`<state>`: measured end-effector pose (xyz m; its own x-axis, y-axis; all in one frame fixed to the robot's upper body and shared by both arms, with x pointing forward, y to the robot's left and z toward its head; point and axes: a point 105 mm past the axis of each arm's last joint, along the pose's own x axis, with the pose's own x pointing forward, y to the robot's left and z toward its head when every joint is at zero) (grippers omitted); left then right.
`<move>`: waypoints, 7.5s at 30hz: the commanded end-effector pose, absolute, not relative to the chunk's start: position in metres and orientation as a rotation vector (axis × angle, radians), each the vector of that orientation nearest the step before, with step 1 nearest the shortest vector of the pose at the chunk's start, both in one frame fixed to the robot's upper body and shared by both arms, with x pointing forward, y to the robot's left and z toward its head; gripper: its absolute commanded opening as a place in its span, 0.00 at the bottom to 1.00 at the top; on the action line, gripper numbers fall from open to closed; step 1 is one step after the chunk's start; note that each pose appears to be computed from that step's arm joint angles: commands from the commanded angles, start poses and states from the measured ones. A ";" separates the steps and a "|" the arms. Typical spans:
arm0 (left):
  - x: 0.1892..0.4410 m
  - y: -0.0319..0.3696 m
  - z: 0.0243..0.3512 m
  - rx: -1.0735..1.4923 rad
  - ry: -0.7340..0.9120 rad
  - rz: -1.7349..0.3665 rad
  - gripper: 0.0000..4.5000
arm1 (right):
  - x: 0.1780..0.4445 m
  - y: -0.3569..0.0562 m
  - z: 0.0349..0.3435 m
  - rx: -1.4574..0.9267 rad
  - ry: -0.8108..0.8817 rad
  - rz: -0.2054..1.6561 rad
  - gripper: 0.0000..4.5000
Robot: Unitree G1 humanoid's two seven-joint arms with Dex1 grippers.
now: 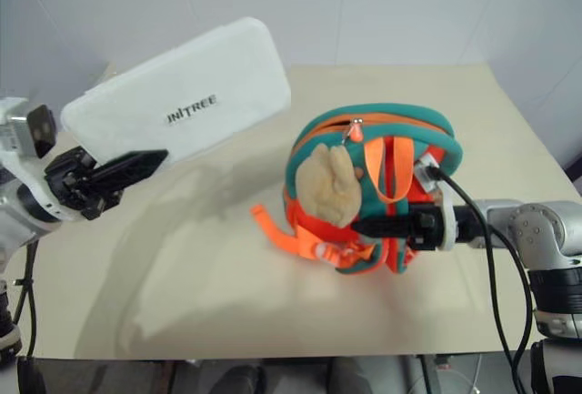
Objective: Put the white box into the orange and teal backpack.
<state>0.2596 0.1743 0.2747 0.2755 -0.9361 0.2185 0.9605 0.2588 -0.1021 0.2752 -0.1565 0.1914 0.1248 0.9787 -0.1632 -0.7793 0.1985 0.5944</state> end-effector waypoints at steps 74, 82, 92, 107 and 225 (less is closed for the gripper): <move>0.336 0.002 0.256 0.718 0.033 -1.681 0.32 | 0.264 -0.128 0.178 0.437 0.519 1.388 0.13; 0.343 -0.013 0.235 0.742 0.075 -1.653 0.32 | 0.261 -0.125 0.174 0.451 0.515 1.389 0.13; 0.341 -0.036 0.231 0.671 0.032 -1.664 0.40 | 0.261 -0.119 0.172 0.463 0.502 1.396 0.13; 0.329 0.033 0.279 0.463 -0.064 -1.689 1.00 | 0.261 -0.119 0.171 0.463 0.502 1.391 0.13; 0.353 0.114 0.140 0.107 0.493 -1.603 0.09 | 0.257 -0.107 0.167 0.496 0.487 1.386 0.13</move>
<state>0.3669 0.1143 0.1596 0.0037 -0.9496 -0.3134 0.9842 0.0589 -0.1668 0.2606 -0.1086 0.1585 0.1412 0.9883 -0.0586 -0.7776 0.1473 0.6112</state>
